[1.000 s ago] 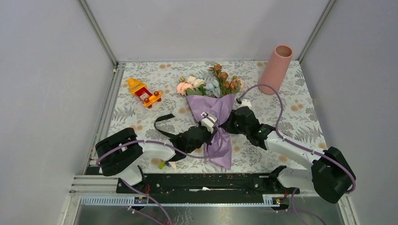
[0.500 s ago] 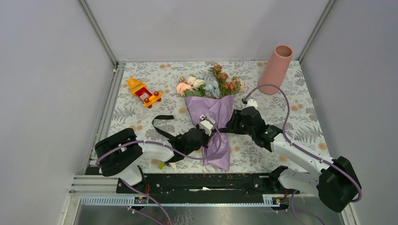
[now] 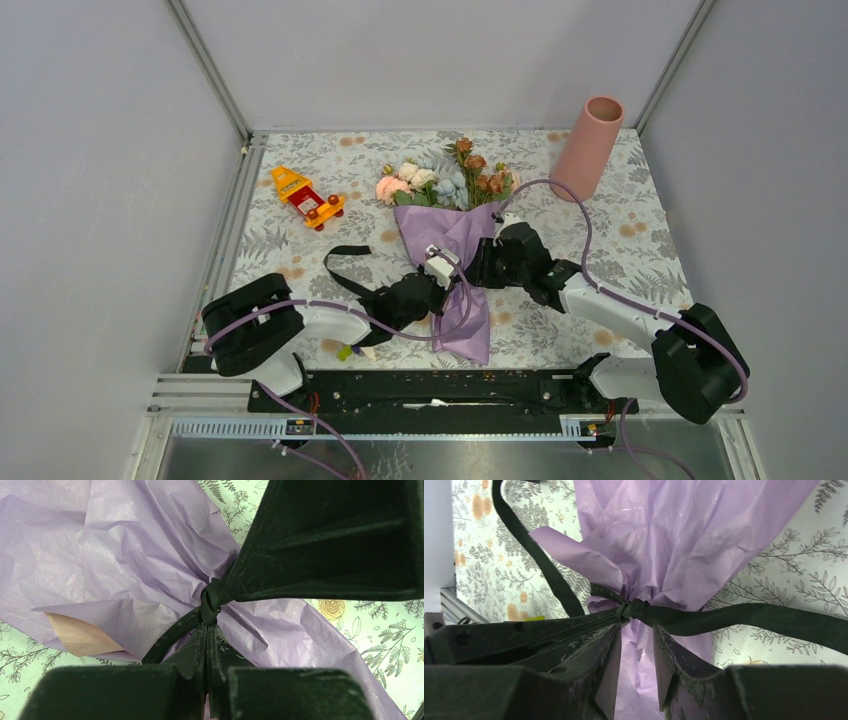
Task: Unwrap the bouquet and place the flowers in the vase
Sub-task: Untie the ribbon from the wrapping paper.
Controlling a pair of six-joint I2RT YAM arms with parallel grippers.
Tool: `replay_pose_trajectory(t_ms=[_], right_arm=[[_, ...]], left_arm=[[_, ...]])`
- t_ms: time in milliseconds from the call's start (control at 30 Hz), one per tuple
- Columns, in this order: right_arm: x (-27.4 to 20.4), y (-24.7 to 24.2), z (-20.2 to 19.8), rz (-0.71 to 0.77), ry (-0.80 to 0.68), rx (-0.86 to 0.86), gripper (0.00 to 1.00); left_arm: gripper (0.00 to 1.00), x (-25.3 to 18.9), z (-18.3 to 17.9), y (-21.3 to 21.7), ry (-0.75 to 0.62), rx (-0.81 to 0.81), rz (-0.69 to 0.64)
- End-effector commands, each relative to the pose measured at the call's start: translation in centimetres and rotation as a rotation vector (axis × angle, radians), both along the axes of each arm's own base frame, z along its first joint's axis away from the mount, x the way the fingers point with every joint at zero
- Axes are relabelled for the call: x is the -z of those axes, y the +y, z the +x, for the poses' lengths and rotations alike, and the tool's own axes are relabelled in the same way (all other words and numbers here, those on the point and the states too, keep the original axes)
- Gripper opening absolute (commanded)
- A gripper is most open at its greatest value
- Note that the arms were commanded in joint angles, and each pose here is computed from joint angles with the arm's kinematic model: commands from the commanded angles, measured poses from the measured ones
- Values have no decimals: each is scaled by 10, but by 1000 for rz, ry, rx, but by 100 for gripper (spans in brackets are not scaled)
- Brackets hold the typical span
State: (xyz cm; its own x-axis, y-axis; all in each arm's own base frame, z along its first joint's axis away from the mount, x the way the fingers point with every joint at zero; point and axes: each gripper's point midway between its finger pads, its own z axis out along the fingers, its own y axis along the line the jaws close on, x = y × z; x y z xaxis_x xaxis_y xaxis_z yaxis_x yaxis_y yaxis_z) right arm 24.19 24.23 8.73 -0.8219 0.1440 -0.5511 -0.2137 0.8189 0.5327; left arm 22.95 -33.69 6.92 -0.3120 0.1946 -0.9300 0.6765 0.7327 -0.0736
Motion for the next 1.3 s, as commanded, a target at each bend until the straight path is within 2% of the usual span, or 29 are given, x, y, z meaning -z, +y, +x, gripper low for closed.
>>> replay_pose_trajectory(t_ms=[0, 533, 633, 833, 1133, 1267], right_arm=[[-29, 23, 11, 95, -53, -44, 36], [-7, 28, 19, 71, -13, -5, 34], [-4, 29, 19, 69, -5, -3, 26], [-1, 18, 23, 40, -11, 61, 0], [10, -28, 24, -67, -44, 262, 0], [14, -35, 22, -80, -46, 285, 0]], left_arm=[[0, -15, 4, -2, -25, -14, -46], [0, -17, 4, -3, -25, -14, -52], [0, -17, 4, -4, -25, -13, -53], [0, -18, 5, -2, -27, -20, -55], [0, -11, 6, 15, 11, -110, -66], [0, -6, 4, 22, 27, -131, -57]])
